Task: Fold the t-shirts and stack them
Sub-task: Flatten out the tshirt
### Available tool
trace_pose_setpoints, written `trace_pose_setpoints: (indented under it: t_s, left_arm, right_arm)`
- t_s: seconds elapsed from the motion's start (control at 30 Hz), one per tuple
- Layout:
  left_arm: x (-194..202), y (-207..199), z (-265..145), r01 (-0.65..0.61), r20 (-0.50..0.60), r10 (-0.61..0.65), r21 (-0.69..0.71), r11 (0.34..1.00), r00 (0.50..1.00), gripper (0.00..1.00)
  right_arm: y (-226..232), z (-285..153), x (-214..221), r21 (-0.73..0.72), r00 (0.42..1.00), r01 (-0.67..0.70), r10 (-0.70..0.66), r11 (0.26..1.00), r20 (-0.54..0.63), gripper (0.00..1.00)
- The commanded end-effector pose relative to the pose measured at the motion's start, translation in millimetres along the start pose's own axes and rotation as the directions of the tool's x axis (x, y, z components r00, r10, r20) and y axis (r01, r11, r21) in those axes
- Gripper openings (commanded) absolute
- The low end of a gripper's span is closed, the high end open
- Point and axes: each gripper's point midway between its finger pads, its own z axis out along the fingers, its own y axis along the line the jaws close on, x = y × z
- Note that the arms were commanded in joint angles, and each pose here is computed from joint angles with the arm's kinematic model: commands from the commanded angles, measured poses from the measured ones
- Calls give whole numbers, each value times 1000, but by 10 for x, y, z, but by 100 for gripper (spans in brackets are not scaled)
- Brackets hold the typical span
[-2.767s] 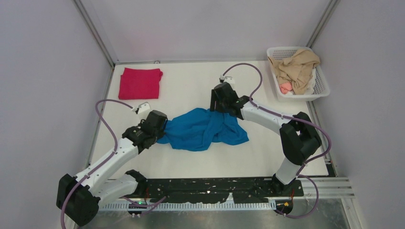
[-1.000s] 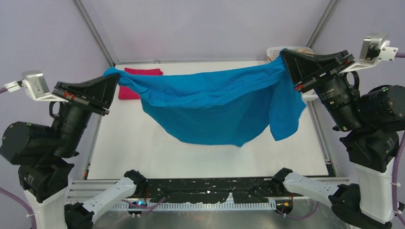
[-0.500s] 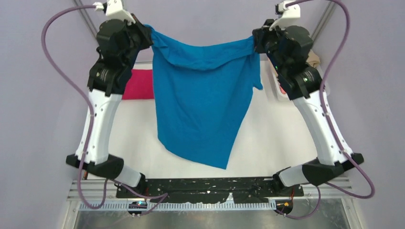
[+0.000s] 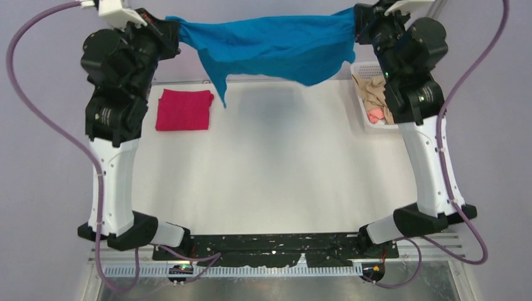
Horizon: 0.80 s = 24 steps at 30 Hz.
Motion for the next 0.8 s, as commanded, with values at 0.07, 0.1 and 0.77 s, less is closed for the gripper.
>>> trace_pose_setpoints:
  t_s: [0.07, 0.1, 0.77]
  left_arm:
    - [798, 174, -147, -42, -158, 45, 24, 999, 987, 0]
    - [1091, 278, -178, -38, -209, 37, 2, 999, 977, 0]
    - [4794, 655, -1830, 181, -837, -279, -218, 959, 471, 0]
  right_arm:
    - [-105, -545, 501, -12, 999, 9, -9, 1000, -45, 6]
    - [-109, -591, 598, -8, 998, -24, 23, 1000, -53, 6]
    - [-939, -2429, 3987, 386, 629, 73, 258, 920, -733, 6]
